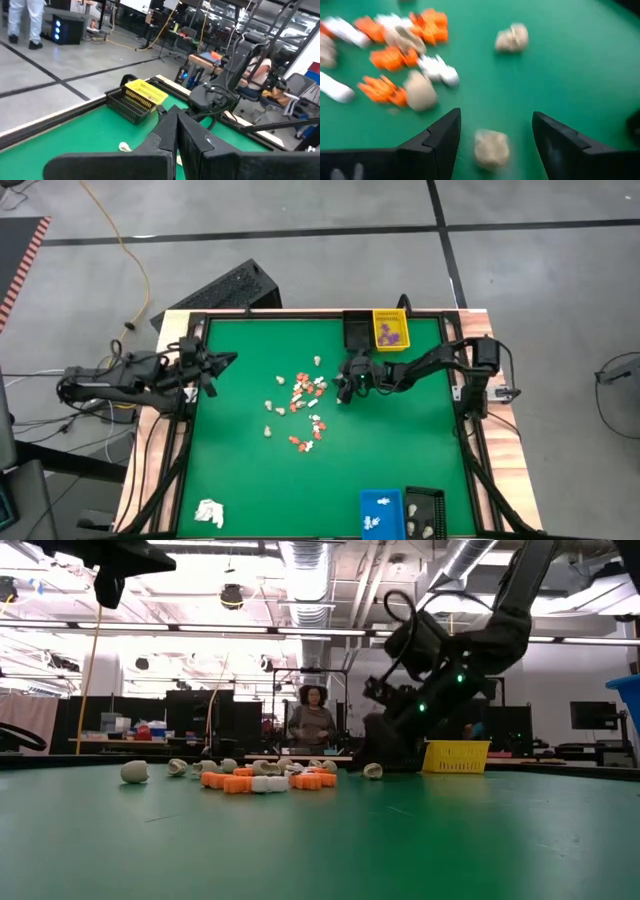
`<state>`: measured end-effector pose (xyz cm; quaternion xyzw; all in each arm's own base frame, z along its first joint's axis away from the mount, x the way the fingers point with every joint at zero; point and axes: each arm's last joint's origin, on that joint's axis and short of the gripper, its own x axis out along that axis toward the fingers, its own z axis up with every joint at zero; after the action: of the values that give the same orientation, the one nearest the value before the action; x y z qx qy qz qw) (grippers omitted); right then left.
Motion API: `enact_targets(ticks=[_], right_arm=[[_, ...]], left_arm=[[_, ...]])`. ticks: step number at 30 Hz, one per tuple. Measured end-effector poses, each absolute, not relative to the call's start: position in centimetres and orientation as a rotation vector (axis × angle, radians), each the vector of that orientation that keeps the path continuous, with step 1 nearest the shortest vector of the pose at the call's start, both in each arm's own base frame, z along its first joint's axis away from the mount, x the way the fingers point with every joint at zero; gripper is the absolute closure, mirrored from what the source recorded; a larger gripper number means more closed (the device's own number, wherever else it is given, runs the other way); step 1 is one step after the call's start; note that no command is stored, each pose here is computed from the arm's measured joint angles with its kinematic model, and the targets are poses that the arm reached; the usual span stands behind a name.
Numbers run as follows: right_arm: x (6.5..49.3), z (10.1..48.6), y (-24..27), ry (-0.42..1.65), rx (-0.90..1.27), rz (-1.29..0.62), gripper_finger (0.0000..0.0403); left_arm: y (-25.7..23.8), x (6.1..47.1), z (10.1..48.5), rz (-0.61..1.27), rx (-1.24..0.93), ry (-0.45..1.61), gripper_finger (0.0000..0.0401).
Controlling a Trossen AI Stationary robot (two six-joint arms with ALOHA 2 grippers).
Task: Sort Halloween decoration
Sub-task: Put the white skull toy into the bottom black basket
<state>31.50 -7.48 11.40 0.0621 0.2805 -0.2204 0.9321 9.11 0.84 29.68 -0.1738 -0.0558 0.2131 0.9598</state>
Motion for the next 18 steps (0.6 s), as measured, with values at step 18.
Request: enact_targets(ticks=[18], right_arm=[[31.4,10.8,-7.8,0.581,0.17,-0.501,0.0159]], left_arm=[[0.8,9.1,29.7,0.421,-0.346,-0.112,0.0401]])
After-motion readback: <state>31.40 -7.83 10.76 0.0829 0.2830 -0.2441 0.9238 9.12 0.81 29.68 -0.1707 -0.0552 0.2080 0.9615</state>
